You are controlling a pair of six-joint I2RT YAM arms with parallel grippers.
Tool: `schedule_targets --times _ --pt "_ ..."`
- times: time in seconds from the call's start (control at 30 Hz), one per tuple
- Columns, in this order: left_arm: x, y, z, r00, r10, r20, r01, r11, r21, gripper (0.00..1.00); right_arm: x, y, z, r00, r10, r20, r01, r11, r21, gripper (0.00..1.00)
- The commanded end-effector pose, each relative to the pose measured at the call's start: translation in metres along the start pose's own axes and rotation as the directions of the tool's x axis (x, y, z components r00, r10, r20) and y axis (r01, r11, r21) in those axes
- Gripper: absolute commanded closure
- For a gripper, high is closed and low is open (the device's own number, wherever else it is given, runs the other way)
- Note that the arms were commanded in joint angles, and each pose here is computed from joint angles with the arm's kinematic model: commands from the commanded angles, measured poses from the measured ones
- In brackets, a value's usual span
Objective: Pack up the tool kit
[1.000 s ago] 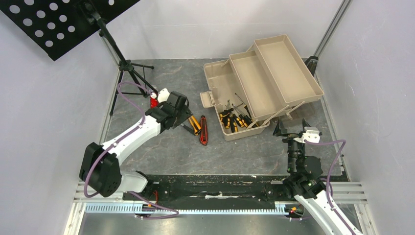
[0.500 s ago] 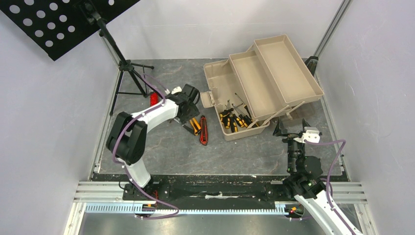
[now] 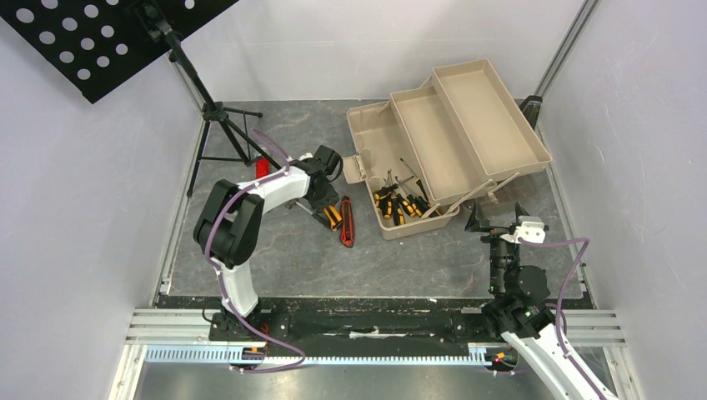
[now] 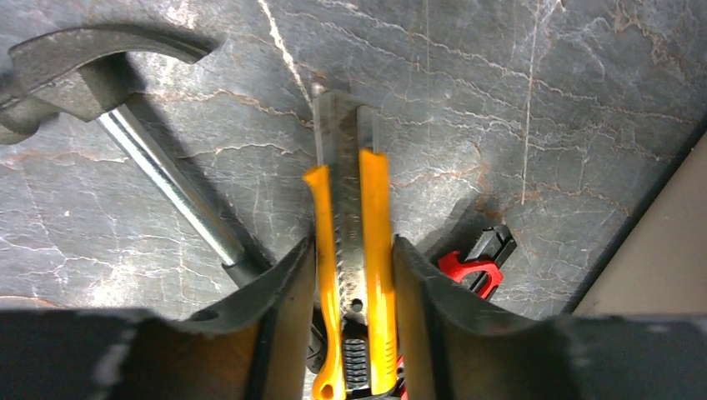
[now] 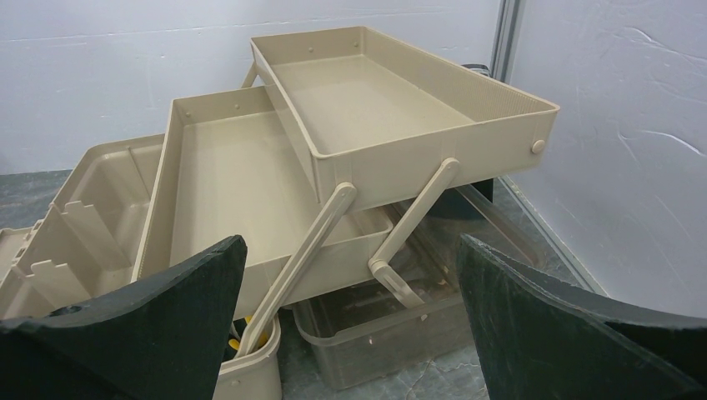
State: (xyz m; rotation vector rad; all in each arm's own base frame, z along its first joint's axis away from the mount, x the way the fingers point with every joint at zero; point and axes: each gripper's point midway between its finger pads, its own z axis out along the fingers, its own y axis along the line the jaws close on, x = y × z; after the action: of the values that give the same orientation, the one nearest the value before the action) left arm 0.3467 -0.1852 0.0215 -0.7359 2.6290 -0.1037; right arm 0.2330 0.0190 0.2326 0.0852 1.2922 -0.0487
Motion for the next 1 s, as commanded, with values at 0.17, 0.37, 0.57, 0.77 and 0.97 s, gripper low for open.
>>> schedule_targets --times 0.17,0.37,0.57,0.77,0.97 --pt "-0.014 -0.020 -0.031 0.999 -0.029 0.033 0.024 0.989 0.147 0.74 -0.013 -0.004 -0.001 0.998 0.037 0.050 -0.038 0.999 0.019 0.02" --pt "-0.034 -0.036 -0.080 0.992 -0.086 0.092 0.056 0.955 0.293 0.80 -0.014 -0.004 -0.001 0.998 0.041 0.052 -0.042 0.999 0.019 0.02" --pt "-0.050 -0.070 -0.138 0.980 -0.160 0.114 0.079 0.852 0.518 0.81 -0.013 -0.004 -0.001 0.998 0.041 0.052 -0.042 0.999 0.015 0.02" --pt "-0.057 -0.121 -0.193 0.976 -0.180 0.122 0.043 0.711 0.701 0.83 -0.014 -0.003 -0.001 0.998 0.043 0.053 -0.044 0.999 0.012 0.02" --pt "-0.051 -0.186 -0.229 0.981 -0.158 0.113 0.002 0.591 0.807 0.83 -0.015 -0.003 -0.001 0.997 0.047 0.056 -0.047 0.999 0.009 0.02"
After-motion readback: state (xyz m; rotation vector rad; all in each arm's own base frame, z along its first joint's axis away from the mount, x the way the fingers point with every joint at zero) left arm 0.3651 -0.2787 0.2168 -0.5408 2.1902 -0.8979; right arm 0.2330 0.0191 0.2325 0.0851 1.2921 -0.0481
